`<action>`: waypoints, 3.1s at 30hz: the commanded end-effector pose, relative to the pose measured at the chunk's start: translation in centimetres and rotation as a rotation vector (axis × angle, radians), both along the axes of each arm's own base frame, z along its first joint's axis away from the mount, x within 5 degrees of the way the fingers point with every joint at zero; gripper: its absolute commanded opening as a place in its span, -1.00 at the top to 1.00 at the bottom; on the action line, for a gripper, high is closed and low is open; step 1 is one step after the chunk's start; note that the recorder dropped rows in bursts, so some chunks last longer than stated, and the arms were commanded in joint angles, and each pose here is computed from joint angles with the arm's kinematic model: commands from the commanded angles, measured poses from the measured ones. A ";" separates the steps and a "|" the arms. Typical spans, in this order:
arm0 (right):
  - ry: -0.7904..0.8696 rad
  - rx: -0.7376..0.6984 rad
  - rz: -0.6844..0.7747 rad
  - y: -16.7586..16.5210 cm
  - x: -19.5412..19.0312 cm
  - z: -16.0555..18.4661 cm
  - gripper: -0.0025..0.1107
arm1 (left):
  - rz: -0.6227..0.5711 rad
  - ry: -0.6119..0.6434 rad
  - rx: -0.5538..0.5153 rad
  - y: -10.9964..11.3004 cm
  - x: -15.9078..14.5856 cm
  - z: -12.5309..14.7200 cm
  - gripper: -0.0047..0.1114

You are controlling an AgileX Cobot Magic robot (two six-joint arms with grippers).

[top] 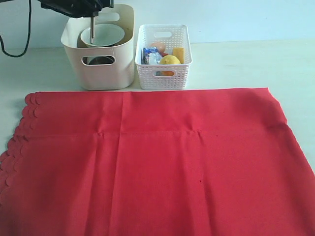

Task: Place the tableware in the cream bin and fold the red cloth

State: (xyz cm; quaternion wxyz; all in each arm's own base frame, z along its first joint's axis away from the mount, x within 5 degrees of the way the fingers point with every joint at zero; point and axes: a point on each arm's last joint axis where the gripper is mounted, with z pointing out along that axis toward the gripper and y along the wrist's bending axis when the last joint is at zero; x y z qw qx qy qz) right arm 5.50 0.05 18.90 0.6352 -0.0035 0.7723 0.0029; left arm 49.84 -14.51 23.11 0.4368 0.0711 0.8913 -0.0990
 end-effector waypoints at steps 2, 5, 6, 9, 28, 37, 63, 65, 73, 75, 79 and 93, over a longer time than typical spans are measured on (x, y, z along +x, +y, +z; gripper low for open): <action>-0.014 0.000 -0.004 0.0 0.0 0.0 0.96 | 0.013 0.050 -0.022 -0.1 0.4 -2.1 0.92; -0.014 0.000 -0.004 0.0 0.0 0.0 0.96 | 0.016 0.069 -0.028 -0.2 0.4 -2.6 0.92; -0.014 0.000 -0.004 0.0 0.0 0.0 0.96 | 0.017 0.077 -0.031 -0.2 0.4 -2.8 0.92; -0.014 0.000 -0.004 0.0 0.0 0.0 0.96 | 0.021 0.110 -0.042 -0.3 0.3 -3.2 0.92; -0.014 0.000 -0.004 0.0 0.0 0.0 0.96 | 0.014 0.231 -0.042 -0.5 -0.5 -4.3 0.92; -0.014 0.000 -0.004 0.0 0.0 0.0 0.96 | 0.009 0.269 -0.033 -0.4 -0.8 -4.3 0.21; -0.014 0.000 -0.004 0.0 0.0 0.0 0.96 | -0.075 0.150 0.017 0.9 -5.2 7.9 -0.14; -0.014 0.000 -0.004 0.0 0.0 0.0 0.96 | -0.094 0.177 0.039 1.0 -5.7 8.1 -0.12; -0.014 0.000 -0.004 0.0 0.0 0.0 0.96 | -0.124 0.297 0.076 1.4 -7.7 9.1 0.48; -0.014 0.000 -0.004 0.0 0.0 0.0 0.96 | -0.126 0.307 0.084 1.6 -8.2 9.7 0.55; -0.014 0.000 -0.004 0.0 0.0 0.0 0.96 | -0.127 0.291 0.086 2.2 -10.4 11.6 0.78; -0.014 0.000 -0.004 0.0 0.0 0.0 0.96 | -0.095 0.140 0.097 5.6 -20.4 16.0 0.92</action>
